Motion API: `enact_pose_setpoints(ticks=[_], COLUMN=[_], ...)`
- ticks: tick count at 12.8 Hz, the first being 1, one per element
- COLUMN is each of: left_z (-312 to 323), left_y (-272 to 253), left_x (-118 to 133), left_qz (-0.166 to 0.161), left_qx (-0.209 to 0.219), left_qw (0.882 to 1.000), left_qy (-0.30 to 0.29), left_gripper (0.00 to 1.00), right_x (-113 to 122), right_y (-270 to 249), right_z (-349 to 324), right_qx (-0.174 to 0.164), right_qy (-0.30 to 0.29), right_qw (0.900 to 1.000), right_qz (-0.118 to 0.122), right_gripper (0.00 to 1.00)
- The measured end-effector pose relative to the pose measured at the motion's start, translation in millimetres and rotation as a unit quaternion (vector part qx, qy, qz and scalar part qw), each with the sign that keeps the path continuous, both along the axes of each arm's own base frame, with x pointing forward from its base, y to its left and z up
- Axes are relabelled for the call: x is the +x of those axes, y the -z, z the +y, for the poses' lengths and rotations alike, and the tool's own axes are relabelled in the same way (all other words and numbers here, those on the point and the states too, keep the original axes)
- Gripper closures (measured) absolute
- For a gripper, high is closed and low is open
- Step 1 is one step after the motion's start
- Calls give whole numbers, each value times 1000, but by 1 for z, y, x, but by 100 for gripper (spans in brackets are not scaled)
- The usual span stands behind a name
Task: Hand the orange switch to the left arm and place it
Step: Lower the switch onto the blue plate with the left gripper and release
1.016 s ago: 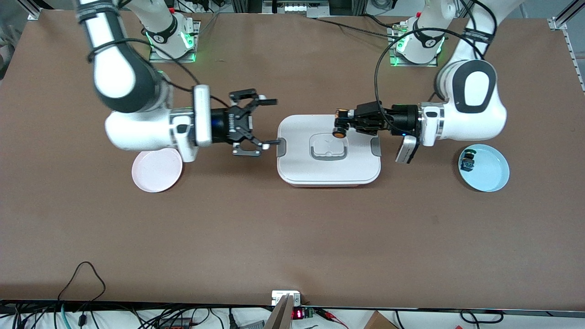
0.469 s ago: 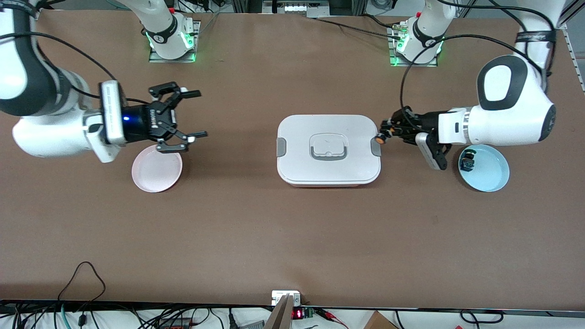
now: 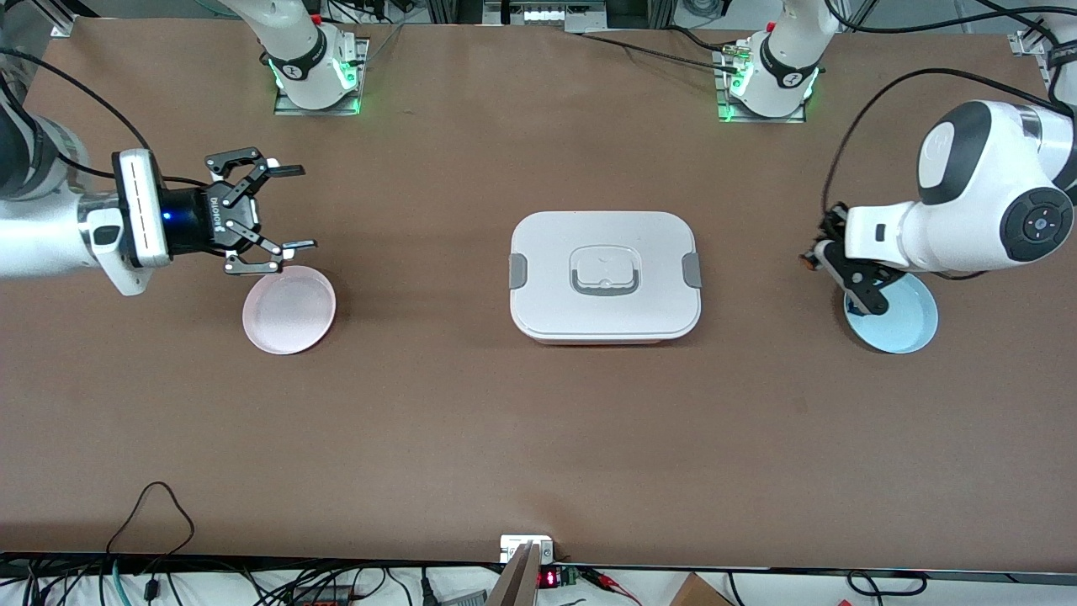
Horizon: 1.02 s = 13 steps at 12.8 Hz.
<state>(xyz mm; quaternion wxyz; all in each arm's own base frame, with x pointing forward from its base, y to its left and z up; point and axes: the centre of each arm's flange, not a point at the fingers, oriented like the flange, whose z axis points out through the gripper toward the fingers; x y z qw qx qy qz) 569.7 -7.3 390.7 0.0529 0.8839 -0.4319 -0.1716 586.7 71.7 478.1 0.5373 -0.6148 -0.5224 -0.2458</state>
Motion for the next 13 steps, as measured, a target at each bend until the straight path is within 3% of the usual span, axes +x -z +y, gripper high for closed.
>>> enact_pose_setpoints(ticks=[2, 4, 5, 7, 9, 11, 13], left_z=[65, 132, 165, 213, 223, 215, 209], left_y=[33, 80, 107, 156, 178, 179, 179], left_x=[13, 16, 13, 4, -1, 2, 3], left_qz=[-21, -37, -45, -60, -59, -60, -59], left_qx=[12, -17, -38, -74, -90, -93, -95], left_qw=[996, 985, 979, 970, 967, 965, 964], left_qy=[86, 165, 197, 225, 231, 238, 242], left_gripper=[67, 67, 67, 67, 67, 67, 67], right_x=[-14, -27, -30, -32, -33, -40, -49], right_y=[-28, -57, -69, -81, -91, -109, -122], right_z=[-41, -78, -90, -101, -88, -54, -27], right_qx=[-121, -237, -294, -398, -500, -568, -607], right_qy=[28, 70, 91, 127, 164, 207, 248], right_qw=[991, 965, 946, 899, 837, 781, 739], right_qz=[49, 86, 103, 133, 151, 155, 156], right_gripper=[0, 0, 0, 0, 0, 0, 0])
